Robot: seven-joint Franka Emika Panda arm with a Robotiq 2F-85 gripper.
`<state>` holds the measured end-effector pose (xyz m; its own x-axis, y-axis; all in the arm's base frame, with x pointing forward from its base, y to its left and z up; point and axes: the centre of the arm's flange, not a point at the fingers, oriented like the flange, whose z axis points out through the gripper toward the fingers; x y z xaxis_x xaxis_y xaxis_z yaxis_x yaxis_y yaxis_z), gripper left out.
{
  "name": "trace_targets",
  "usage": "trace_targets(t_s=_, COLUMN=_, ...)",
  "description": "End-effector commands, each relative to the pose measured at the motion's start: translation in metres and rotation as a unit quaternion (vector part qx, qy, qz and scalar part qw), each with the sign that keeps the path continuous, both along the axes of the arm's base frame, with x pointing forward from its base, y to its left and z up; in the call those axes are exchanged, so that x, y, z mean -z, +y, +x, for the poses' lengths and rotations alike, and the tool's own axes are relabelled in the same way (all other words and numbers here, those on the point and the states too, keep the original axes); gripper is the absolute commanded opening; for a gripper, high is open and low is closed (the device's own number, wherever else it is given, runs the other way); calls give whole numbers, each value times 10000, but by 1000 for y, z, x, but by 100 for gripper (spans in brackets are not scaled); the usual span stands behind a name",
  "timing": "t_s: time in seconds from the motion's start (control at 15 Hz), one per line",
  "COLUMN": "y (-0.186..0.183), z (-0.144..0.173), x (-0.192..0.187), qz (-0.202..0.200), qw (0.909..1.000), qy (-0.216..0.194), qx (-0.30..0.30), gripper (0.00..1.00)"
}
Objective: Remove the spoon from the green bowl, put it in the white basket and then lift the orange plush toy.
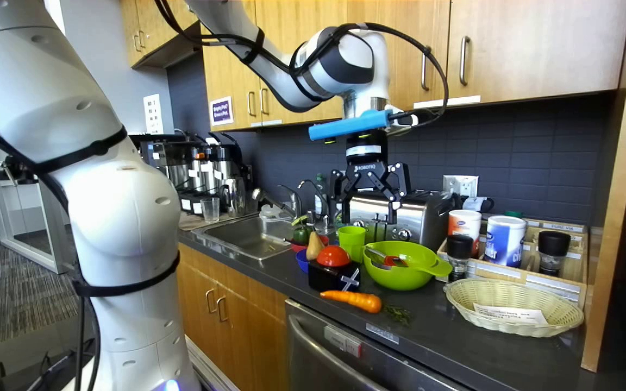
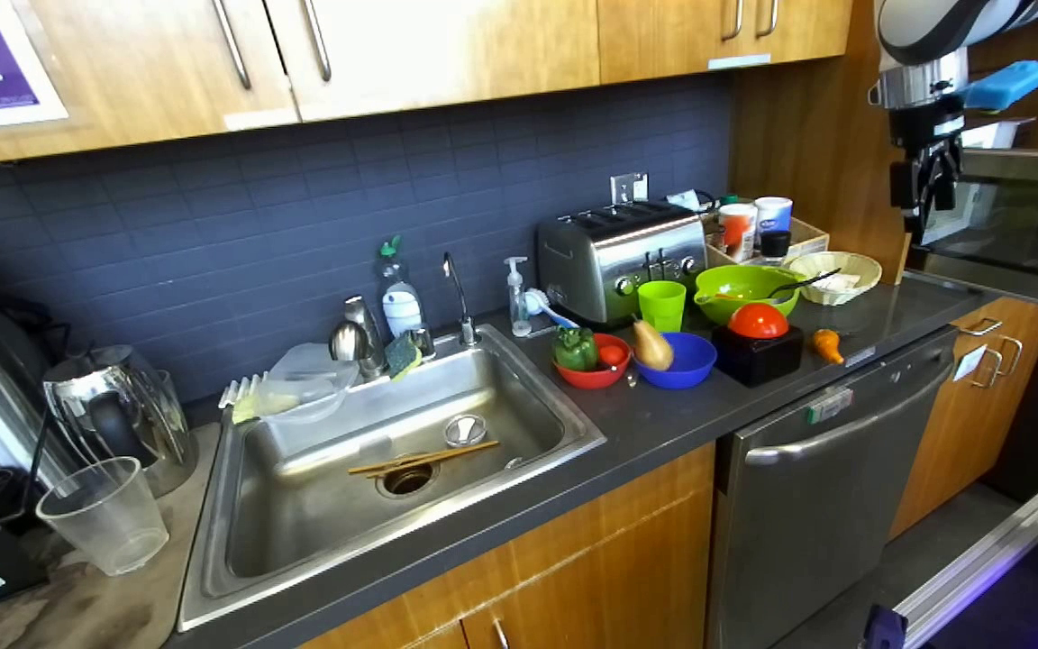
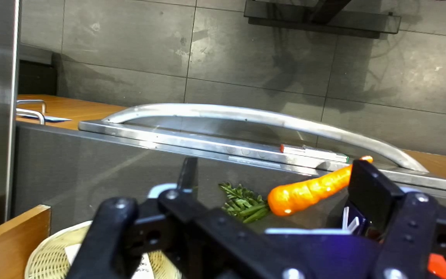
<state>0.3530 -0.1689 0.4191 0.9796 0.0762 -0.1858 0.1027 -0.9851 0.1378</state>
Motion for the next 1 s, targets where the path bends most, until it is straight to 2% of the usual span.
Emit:
trace_targets(t_s=0.0, y=0, z=0, x=0, qz=0, qw=10000, qy=0, qx=0, gripper=100)
trace_targets(t_s=0.47, y=1, z=1, x=1, qz=-26, qw=10000, qy=1, qx=-35, gripper=100)
trace_targets(t_s=0.93, y=1, z=11, x=12, qz=-153, qw=9988, qy=-432, qx=-188, gripper=100)
